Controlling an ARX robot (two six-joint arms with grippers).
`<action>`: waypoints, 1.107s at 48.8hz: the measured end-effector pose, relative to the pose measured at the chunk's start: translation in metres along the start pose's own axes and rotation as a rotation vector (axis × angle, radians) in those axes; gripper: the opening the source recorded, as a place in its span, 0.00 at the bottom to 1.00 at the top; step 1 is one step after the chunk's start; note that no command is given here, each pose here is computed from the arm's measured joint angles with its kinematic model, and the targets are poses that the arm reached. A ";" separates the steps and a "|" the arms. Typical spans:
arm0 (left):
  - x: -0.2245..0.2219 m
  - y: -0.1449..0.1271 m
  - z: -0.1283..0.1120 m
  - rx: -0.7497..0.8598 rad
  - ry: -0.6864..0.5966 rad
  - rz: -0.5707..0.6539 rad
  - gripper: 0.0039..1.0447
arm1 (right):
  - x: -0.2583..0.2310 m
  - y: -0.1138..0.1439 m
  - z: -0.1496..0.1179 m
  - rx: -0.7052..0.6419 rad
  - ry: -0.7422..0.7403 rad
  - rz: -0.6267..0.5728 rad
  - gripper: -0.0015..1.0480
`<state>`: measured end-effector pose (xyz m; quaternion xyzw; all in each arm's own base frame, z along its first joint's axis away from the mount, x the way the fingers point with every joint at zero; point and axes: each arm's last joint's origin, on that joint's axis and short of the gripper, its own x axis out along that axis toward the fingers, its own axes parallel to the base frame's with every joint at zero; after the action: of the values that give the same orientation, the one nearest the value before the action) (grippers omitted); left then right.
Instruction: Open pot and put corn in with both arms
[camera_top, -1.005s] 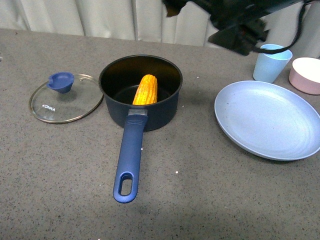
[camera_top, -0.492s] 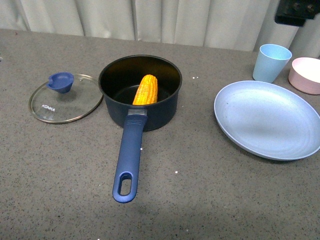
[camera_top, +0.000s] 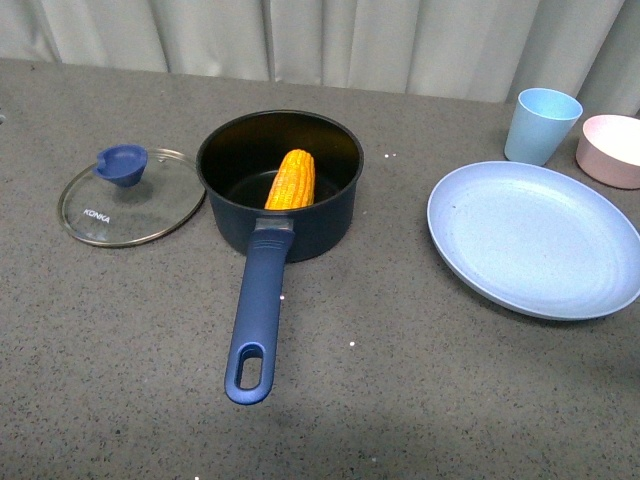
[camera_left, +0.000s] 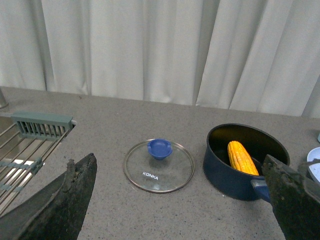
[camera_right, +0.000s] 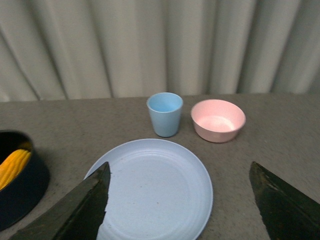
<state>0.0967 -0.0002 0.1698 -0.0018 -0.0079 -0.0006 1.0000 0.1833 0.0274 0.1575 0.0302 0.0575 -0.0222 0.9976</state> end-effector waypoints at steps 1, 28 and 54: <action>0.000 0.000 0.000 0.000 -0.001 0.000 0.94 | -0.004 -0.001 -0.002 -0.016 -0.032 0.031 0.71; 0.000 0.000 0.000 0.000 0.000 0.000 0.94 | -0.044 -0.029 0.002 -0.059 -0.103 0.046 0.01; 0.000 0.000 0.000 0.000 0.000 0.000 0.94 | -0.061 -0.029 0.005 -0.059 -0.120 0.046 0.01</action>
<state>0.0967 -0.0002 0.1698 -0.0018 -0.0081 -0.0004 1.0000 0.1219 0.0003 0.1681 0.0009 -0.0028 0.0004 1.0000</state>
